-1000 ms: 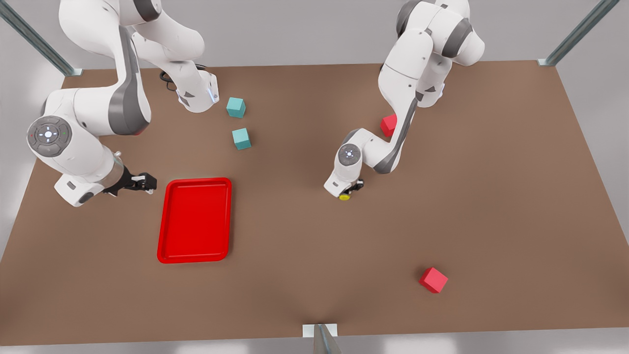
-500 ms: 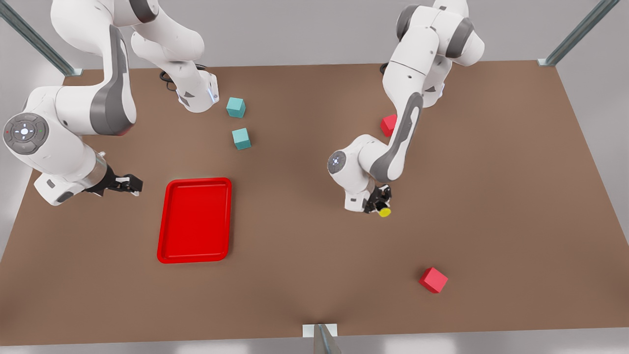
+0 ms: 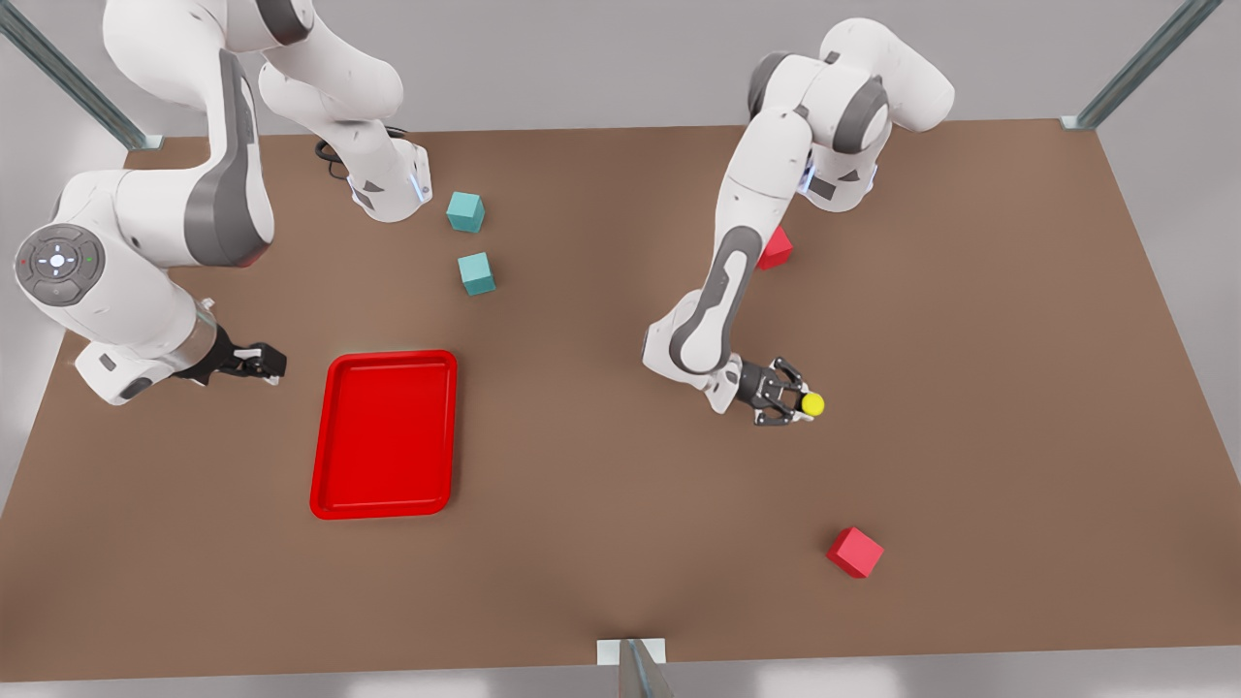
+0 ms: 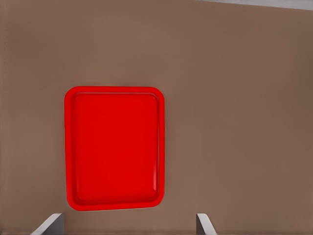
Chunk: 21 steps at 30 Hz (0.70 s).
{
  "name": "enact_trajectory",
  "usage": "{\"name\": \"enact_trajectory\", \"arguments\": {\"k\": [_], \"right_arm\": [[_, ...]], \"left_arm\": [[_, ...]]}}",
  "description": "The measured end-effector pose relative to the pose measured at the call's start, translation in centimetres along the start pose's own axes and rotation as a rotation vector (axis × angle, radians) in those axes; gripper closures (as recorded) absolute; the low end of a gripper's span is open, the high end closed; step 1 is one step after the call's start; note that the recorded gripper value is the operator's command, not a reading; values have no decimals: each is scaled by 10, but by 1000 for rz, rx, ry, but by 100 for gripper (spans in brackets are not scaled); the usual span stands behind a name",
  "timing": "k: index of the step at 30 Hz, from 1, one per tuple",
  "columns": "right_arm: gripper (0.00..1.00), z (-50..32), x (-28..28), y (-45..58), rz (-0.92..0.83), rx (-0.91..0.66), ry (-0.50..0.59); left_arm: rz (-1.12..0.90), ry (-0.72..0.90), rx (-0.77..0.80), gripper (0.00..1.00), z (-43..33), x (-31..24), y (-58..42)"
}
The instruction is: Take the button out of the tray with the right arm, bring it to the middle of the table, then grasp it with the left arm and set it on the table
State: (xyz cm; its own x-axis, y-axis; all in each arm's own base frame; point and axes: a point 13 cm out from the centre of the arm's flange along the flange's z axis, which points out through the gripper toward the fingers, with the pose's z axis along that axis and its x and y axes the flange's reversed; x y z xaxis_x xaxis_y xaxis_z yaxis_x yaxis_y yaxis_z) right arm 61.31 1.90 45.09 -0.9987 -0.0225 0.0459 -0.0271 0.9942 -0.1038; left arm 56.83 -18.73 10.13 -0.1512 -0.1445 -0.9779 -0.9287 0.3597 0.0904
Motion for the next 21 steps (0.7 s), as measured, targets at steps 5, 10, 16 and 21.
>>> {"name": "enact_trajectory", "arguments": {"k": [5,10,16,21], "right_arm": [[0,-5,7,45,-55,-29,9],[0,-7,17,66,-74,-41,31],[0,-6,21,67,-66,-39,49],[0,-7,23,78,-83,-19,48]], "left_arm": [[-150,-30,39,58,15,36,0],[-278,-41,77,0,23,56,-2],[-367,-38,111,0,20,56,-8],[-368,-40,110,0,18,53,-7]]}}
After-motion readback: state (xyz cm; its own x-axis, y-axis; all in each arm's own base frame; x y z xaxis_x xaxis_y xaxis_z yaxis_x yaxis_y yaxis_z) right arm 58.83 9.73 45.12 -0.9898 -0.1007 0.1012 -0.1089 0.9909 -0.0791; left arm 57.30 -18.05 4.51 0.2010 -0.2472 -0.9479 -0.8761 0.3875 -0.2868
